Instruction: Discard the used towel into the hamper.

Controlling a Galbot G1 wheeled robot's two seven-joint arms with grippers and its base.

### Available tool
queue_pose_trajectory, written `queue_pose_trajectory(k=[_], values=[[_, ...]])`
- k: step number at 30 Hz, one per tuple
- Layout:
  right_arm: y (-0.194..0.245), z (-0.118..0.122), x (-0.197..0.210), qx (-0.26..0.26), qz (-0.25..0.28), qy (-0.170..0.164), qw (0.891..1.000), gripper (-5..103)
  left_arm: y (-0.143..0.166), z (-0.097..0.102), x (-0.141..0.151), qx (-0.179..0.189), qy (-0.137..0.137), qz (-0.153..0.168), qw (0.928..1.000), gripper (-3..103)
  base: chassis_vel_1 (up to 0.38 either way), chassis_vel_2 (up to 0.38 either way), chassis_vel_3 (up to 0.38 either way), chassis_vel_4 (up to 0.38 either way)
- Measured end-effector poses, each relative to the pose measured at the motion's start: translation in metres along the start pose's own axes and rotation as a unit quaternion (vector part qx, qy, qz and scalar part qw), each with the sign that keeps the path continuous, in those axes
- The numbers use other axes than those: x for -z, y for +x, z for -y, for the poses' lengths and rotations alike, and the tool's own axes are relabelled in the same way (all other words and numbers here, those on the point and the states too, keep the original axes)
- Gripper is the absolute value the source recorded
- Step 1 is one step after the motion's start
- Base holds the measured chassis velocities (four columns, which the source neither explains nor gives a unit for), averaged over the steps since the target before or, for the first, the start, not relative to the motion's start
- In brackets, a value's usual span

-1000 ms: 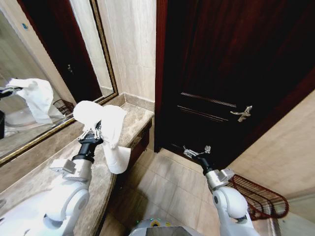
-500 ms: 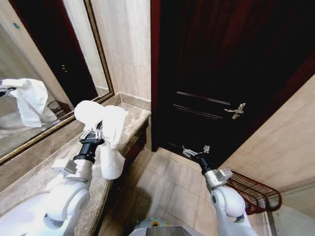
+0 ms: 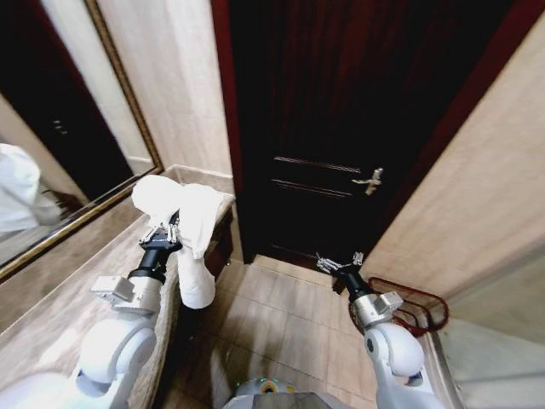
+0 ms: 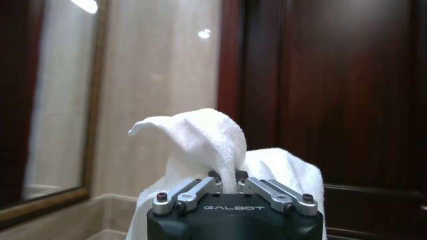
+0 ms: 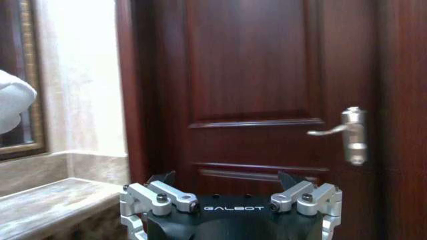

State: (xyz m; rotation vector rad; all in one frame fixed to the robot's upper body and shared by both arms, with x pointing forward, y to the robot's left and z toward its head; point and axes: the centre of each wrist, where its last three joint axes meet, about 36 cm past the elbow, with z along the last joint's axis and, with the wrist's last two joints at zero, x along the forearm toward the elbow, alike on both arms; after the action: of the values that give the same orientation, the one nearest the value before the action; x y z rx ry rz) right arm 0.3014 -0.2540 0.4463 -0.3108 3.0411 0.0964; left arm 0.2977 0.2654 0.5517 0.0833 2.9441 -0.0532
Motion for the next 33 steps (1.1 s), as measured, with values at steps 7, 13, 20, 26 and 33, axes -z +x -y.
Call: queue_pose_trajectory(k=[7, 13, 20, 26, 33], values=[[0.000, 0.001, 0.000, -0.004, 0.001, -0.001, 1.000, 100, 0.000, -0.002, -0.002, -0.034, 0.004, 0.001, 0.9994, 7, -0.116, -0.120, -0.121, -0.136], [0.001, 0.002, 0.001, -0.007, 0.002, -0.001, 1.000, 100, -0.002, -0.004, -0.006, -0.045, 0.018, -0.007, 0.9988, 7, -0.125, -0.127, -0.117, -0.137], [0.001, 0.002, 0.003, -0.011, 0.005, -0.002, 1.000, 100, -0.003, -0.005, -0.011, -0.061, 0.023, -0.018, 0.9977, 7, -0.120, -0.124, -0.117, -0.131], [0.001, 0.001, 0.010, -0.026, -0.001, 0.000, 1.000, 100, -0.005, -0.007, -0.017, -0.080, 0.046, -0.024, 0.9955, 7, -0.126, -0.128, -0.132, -0.120], [0.002, 0.002, 0.017, -0.038, 0.000, 0.009, 0.999, 100, -0.007, -0.010, -0.026, -0.083, 0.058, -0.031, 0.9944, 7, -0.121, -0.131, -0.127, -0.124]])
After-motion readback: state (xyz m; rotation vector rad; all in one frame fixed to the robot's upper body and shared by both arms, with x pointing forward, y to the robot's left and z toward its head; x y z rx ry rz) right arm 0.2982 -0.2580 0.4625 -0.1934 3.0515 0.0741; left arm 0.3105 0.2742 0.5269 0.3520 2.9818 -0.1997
